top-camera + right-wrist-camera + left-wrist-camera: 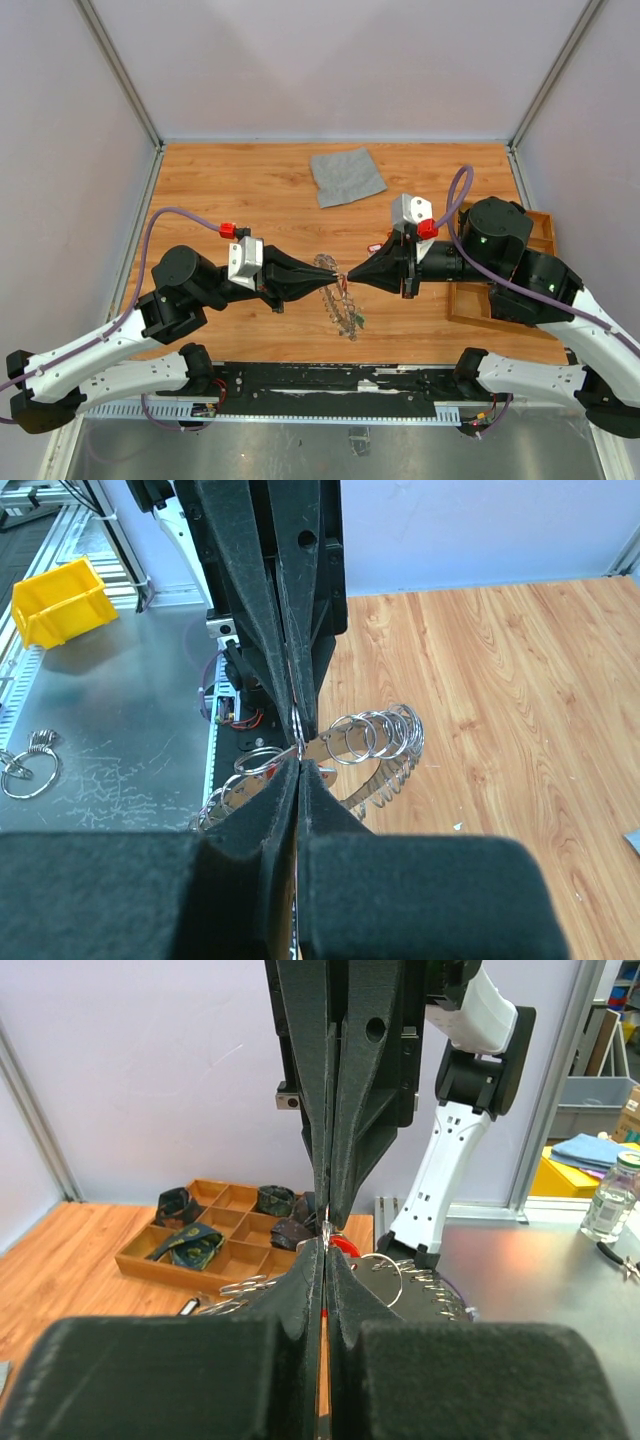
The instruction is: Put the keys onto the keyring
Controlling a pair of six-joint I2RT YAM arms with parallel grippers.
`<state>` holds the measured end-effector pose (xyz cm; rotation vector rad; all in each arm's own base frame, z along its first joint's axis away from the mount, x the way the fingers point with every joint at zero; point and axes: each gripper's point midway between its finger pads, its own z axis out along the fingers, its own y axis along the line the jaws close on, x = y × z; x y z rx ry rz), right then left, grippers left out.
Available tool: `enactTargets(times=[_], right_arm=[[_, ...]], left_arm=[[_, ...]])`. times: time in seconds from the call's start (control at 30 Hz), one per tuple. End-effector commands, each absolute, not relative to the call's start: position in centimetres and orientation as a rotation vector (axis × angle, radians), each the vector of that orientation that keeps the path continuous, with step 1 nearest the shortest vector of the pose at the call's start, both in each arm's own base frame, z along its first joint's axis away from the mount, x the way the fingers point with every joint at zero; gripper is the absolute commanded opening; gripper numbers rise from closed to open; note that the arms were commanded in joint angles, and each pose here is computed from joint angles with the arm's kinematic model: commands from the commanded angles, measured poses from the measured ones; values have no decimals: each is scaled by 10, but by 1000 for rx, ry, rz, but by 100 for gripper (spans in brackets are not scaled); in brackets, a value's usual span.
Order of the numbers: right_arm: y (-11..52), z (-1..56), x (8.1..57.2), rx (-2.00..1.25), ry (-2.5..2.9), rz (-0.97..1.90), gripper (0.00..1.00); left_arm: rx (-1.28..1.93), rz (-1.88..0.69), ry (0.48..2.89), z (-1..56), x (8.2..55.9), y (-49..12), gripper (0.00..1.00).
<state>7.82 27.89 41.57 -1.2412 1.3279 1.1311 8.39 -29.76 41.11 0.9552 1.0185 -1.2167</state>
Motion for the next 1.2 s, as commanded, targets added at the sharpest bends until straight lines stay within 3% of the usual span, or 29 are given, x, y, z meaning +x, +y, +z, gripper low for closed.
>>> enactTargets(times=[0.0, 0.6, 1.17], right_arm=[[273, 425, 79, -1215, 1334, 1101, 1], [278, 398, 90, -1246, 1499, 1059, 1], [277, 414, 102, -1166, 1464, 1015, 1]], left_arm=[[918, -1209, 935, 432, 80, -290, 1], [919, -1202, 932, 434, 81, -290, 1], [961, -1218, 934, 430, 78, -297, 0]])
